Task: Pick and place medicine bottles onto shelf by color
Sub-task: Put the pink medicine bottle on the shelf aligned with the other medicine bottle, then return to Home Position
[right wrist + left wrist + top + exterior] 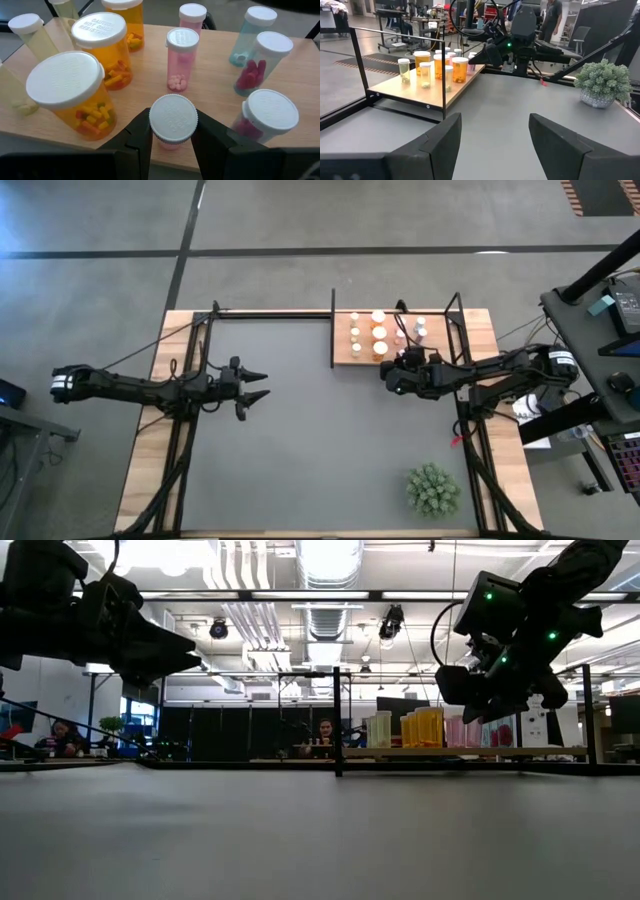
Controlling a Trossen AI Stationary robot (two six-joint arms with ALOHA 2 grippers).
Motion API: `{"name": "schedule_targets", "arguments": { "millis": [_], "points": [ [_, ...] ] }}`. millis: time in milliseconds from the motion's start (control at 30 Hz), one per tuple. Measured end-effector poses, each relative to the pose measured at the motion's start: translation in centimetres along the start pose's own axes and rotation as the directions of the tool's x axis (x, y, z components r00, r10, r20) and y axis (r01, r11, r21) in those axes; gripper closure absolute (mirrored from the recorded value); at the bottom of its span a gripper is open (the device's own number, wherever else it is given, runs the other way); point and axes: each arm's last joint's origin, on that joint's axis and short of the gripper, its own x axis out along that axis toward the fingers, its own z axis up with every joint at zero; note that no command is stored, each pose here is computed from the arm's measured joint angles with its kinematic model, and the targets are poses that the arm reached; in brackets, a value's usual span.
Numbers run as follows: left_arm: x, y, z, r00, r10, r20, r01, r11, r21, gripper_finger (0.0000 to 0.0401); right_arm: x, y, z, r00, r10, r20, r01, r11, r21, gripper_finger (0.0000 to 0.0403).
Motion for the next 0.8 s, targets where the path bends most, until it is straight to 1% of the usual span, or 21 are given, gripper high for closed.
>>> {"name": "schedule_targets", "arguments": {
  "millis": [133, 200, 533, 700, 800],
  "points": [
    [0.0, 0.0, 0.01, 1.0, 0.0, 0.0, 0.0, 1.0, 0.0, 0.0184, 0.0, 0.0, 0.0, 1.0, 0.001, -0.001, -0.001, 1.0, 0.0, 0.0292],
    [0.0, 0.0, 0.02, 1.0, 0.0, 0.001, 0.0, 1.0, 0.0, 0.0184, 0.0, 0.02, 0.0, 1.0, 0.002, -0.002, -0.002, 1.0, 0.002, 0.0285],
    [0.01, 0.0, 0.01, 1.0, 0.0, 0.0, 0.0, 1.0, 0.0, 0.0184, -0.02, 0.07, -0.01, 1.0, 0.015, -0.018, -0.016, 1.0, -0.012, 0.0216],
    [0.0, 0.0, 0.02, 1.0, 0.0, 0.001, 0.0, 1.0, 0.0, 0.0184, -0.4, 0.05, 0.09, 0.989, 0.088, -0.121, -0.089, 0.996, 0.004, 0.0196],
    [0.0, 0.0, 0.0, 1.0, 0.0, 0.0, 0.0, 1.0, 0.0, 0.0184, -0.66, -0.11, 0.3, 0.985, 0.104, -0.137, -0.106, 0.994, -0.004, 0.0191]
  ]
}}
